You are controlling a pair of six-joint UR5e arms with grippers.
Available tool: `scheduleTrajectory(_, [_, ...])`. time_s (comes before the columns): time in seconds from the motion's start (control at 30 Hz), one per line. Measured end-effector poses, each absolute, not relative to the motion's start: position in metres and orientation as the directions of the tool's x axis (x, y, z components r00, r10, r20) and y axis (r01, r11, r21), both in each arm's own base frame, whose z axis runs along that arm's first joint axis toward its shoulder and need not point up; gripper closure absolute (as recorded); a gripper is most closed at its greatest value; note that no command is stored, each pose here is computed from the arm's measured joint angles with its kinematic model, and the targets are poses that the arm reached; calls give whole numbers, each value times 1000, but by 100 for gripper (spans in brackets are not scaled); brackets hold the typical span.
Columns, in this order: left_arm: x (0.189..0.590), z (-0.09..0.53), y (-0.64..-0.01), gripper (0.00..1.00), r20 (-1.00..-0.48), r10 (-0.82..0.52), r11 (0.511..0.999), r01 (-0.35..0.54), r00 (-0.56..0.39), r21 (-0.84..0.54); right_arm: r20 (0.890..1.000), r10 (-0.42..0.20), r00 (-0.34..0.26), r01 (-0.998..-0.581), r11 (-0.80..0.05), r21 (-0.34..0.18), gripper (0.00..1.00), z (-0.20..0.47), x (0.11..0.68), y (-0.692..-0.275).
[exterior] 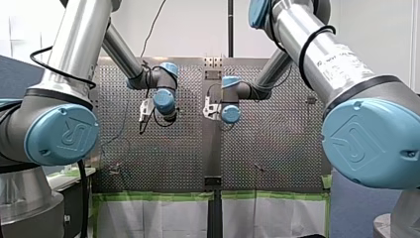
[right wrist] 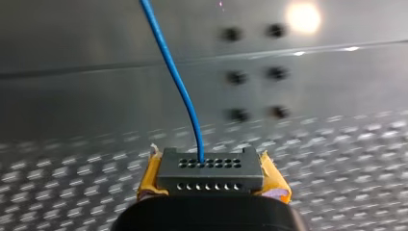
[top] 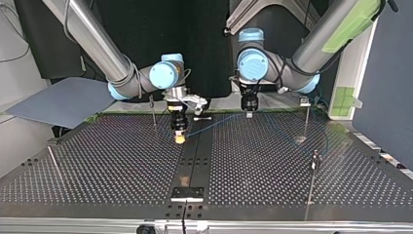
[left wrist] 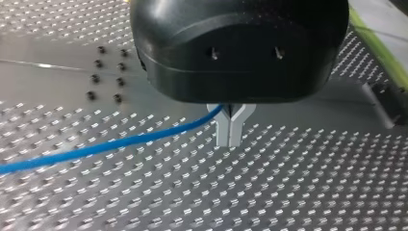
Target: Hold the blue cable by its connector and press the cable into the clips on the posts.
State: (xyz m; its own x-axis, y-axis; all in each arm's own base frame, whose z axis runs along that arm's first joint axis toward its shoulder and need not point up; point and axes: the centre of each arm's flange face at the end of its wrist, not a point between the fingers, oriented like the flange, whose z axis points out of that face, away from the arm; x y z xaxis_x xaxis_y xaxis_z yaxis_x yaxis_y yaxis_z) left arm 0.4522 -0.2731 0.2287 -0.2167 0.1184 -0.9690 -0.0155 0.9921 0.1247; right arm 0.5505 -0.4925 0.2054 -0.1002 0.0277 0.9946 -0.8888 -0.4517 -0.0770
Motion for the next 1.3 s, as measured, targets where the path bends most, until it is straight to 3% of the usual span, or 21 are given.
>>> scheduleTrajectory(0.4, [413, 156, -297, 100, -944, 176, 984, 43, -277, 171, 996, -13, -85, -895, -439, -82, 100, 138, 537, -474])
scheduleTrajectory(0.9, [405, 114, -341, 100, -956, 179, 984, 43, -233, 174, 997, -75, -33, -888, -455, -64, 100, 64, 518, -435])
scheduleTrajectory(1.3, [411, 74, -352, 100, -961, 174, 985, 49, -216, 168, 987, -160, -29, -912, -400, -91, 100, 31, 488, -410])
